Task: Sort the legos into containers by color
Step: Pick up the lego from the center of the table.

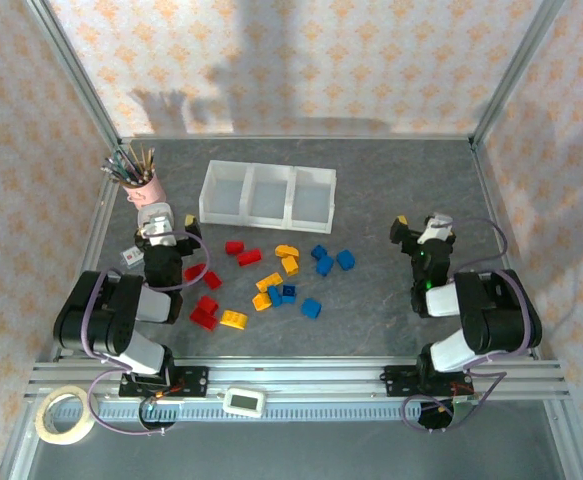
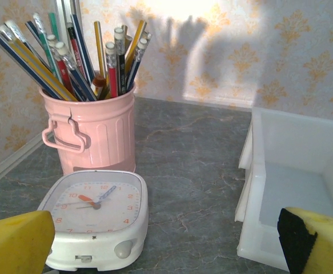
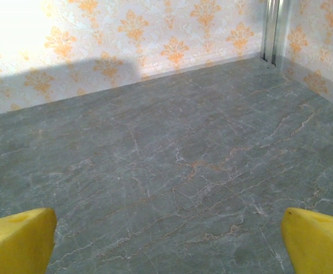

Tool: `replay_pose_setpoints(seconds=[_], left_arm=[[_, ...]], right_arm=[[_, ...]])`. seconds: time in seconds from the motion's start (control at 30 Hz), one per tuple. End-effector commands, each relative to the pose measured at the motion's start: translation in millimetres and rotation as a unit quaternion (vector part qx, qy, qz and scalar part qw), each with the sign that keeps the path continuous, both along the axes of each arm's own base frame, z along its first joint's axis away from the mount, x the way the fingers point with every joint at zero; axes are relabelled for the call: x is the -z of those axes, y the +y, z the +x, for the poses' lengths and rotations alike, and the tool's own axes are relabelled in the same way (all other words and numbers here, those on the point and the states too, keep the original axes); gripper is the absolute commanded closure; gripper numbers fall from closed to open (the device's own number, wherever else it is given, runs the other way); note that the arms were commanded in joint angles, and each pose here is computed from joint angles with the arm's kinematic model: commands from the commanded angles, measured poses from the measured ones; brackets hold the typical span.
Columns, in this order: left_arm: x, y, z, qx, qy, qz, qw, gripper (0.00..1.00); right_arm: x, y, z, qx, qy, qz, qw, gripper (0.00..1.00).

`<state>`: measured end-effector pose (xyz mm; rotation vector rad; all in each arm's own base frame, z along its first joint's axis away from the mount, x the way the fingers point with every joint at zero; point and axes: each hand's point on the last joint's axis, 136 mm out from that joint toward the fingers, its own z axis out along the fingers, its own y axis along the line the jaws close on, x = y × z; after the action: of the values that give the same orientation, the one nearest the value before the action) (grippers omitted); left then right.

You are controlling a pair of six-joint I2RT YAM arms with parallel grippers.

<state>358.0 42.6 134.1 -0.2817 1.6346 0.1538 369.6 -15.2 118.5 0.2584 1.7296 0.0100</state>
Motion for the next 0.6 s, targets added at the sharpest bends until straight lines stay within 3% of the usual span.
replay_pose_setpoints(seconds=[0.0,0.27,0.4,0.57], left_arm=[[-22,1,-7,-0.003,-0.032,-0.002,0.999,0.01],[-56,-4,-12,0.011,-0.043,-0.070,0.997,0.01],[-73,3,-21,-0.013,-0.077,-0.147,0.986,0.01],[-75,16,-38,-0.051,-0.110,-0.224,0.967,0.01]], right_arm=[[-29,-1,-3,-0.002,-0.036,-0.006,0.999,0.00],[-89,12,-4,-0.034,-0.064,0.025,0.997,0.00],[-113,6,-10,-0.010,-0.082,0.108,0.991,0.00],[-96,8,-10,0.003,-0.026,0.180,0.983,0.00]])
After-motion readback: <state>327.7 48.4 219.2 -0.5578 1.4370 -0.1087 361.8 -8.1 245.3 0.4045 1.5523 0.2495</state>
